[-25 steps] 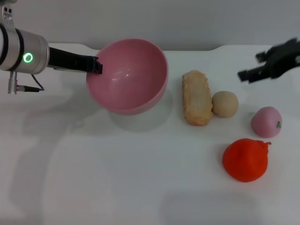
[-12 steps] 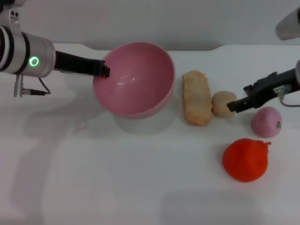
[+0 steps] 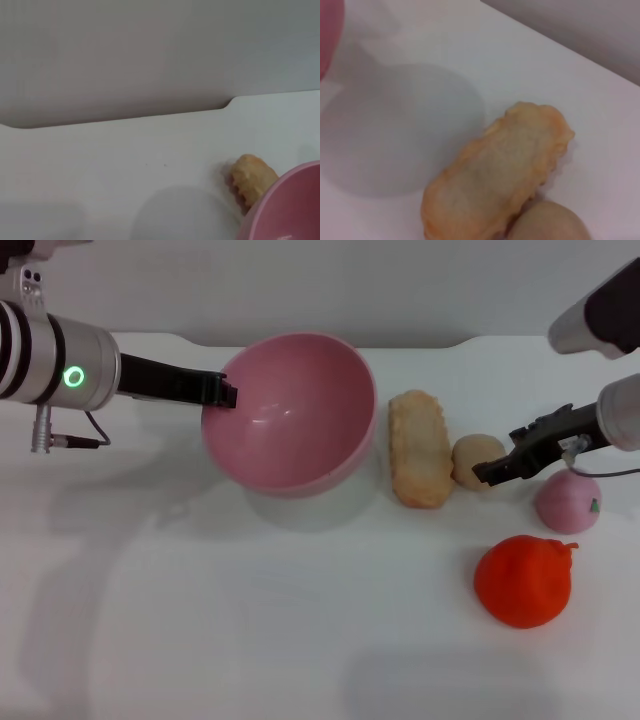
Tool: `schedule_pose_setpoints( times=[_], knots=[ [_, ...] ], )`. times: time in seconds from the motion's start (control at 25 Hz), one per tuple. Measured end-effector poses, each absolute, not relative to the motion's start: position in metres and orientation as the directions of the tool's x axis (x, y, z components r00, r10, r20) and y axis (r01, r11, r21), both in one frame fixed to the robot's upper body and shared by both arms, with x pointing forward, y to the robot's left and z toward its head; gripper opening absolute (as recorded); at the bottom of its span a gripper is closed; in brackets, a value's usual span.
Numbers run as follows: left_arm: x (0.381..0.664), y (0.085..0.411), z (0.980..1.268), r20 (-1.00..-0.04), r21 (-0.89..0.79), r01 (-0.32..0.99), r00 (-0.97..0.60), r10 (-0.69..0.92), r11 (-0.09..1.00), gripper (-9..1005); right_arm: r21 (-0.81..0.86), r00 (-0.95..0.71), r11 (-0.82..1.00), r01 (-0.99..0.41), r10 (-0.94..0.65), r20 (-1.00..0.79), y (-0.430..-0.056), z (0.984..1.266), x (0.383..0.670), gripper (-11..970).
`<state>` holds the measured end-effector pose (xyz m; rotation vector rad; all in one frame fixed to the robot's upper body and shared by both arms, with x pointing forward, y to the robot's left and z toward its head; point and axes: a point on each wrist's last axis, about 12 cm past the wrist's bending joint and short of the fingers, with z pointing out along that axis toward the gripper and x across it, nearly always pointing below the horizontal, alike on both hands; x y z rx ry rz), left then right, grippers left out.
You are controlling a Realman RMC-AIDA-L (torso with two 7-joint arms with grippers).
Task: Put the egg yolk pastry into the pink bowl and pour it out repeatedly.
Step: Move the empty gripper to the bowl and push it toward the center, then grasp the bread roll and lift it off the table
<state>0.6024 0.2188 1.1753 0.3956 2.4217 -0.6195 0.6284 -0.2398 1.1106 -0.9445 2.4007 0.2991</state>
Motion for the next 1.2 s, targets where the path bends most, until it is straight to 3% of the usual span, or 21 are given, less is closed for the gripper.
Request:
schedule_pose_setpoints(
  times=[1.2],
  knots=[
    [0.603, 0.220, 1.175, -0.630, -0.344, 0.409, -0.768, 0.115, 0.845, 45, -0.048, -0.590, 0.724, -0.689, -0.597, -0.543, -0.227, 1.092, 0.633, 600]
  ],
)
